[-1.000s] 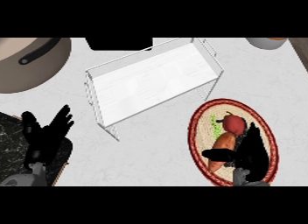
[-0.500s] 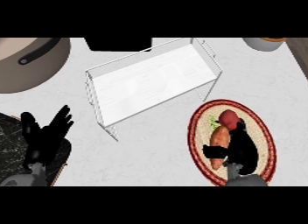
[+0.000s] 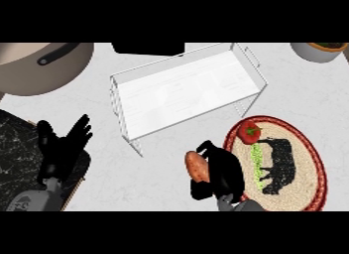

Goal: Pick the sweet potato from the placemat and place it in the tiered shelf

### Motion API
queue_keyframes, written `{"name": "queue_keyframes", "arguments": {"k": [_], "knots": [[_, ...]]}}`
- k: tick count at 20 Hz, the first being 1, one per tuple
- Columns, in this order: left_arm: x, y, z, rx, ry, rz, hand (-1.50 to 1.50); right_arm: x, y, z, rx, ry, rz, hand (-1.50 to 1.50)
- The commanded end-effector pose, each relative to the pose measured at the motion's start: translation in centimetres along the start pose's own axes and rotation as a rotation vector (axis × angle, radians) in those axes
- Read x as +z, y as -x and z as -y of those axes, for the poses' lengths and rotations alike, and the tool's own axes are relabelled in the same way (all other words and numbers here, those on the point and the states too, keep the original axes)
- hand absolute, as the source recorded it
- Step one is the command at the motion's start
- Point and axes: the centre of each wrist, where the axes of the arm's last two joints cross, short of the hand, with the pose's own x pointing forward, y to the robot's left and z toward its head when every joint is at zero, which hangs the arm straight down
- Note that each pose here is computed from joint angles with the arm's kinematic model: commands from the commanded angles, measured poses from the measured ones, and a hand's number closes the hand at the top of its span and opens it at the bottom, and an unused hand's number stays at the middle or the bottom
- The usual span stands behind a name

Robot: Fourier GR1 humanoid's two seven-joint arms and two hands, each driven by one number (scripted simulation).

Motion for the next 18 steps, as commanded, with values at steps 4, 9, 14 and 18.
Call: {"name": "queue_keyframes", "arguments": {"k": [4, 9, 14, 18], "knots": [[0.2, -0.2, 0.1, 0.0, -0.01, 0.006, 0.0, 7.3, -6.1, -2.4, 0.188, -0.27, 0.666, 1.5], [1.8, 1.2, -1.8, -0.007, -0.05, -0.01, 0.0, 13.1, -8.2, 2.6, 0.047, -0.121, 0.842, 1.5], [1.4, 0.7, -2.5, 0.029, -0.049, -0.006, 0.0, 16.0, -9.0, 8.2, -0.02, 0.07, 0.849, 1.5], [1.5, -0.5, -0.8, 0.016, -0.065, -0.004, 0.0, 18.1, -9.2, 12.9, -0.027, 0.164, 0.811, 1.5]]}}
